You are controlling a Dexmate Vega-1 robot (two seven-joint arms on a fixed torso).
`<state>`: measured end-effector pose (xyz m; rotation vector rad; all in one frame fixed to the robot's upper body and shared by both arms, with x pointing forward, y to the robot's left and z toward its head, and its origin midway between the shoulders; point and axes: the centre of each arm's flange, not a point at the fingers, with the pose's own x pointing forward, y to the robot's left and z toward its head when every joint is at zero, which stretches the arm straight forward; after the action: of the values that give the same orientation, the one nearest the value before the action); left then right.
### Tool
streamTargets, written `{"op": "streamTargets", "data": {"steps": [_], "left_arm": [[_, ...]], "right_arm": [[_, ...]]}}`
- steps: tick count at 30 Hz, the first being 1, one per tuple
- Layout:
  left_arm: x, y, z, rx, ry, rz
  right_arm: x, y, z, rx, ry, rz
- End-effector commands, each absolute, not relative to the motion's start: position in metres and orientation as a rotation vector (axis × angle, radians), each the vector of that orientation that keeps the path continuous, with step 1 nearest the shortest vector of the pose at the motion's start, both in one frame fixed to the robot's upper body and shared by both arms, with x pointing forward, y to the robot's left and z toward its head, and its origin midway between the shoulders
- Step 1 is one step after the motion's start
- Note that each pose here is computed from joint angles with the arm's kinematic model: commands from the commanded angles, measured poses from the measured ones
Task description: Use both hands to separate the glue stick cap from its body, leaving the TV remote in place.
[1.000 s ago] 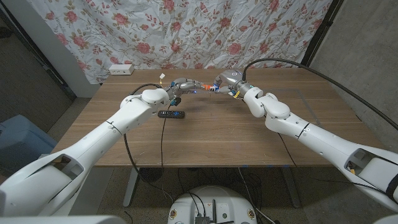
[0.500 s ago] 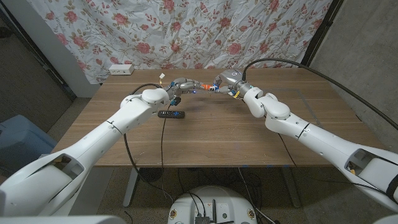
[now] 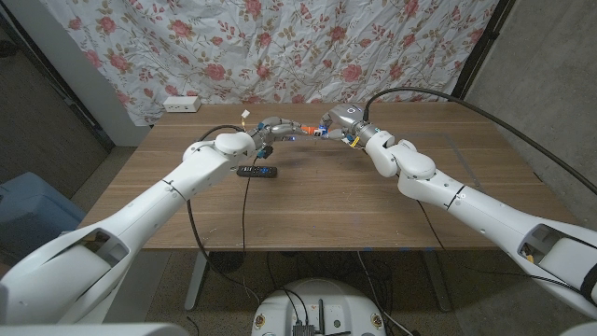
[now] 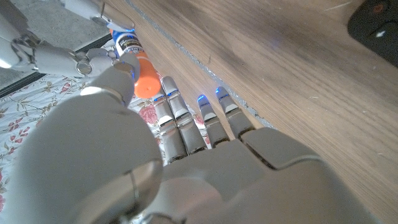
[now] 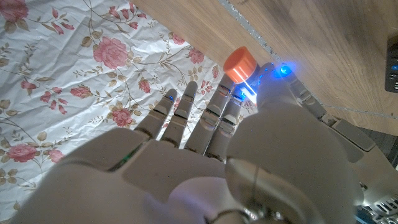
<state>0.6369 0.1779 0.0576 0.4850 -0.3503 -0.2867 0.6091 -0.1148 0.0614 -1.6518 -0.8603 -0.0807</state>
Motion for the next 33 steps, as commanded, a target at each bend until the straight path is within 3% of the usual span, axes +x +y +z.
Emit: {"op": "streamTargets", "data": {"steps": [1, 33], "left_arm": [[0.6385, 0.1755, 0.0591, 0.489, -0.349, -0.275], [0.641, 0.1721, 0.0633, 0.518, -0.345, -0.272]], "right_arm": [[0.609, -0.1142, 0.0619, -1.65, -0.863, -0.08], [0.6154, -0.1148, 0.0581, -1.66, -0.839, -0.071]]}}
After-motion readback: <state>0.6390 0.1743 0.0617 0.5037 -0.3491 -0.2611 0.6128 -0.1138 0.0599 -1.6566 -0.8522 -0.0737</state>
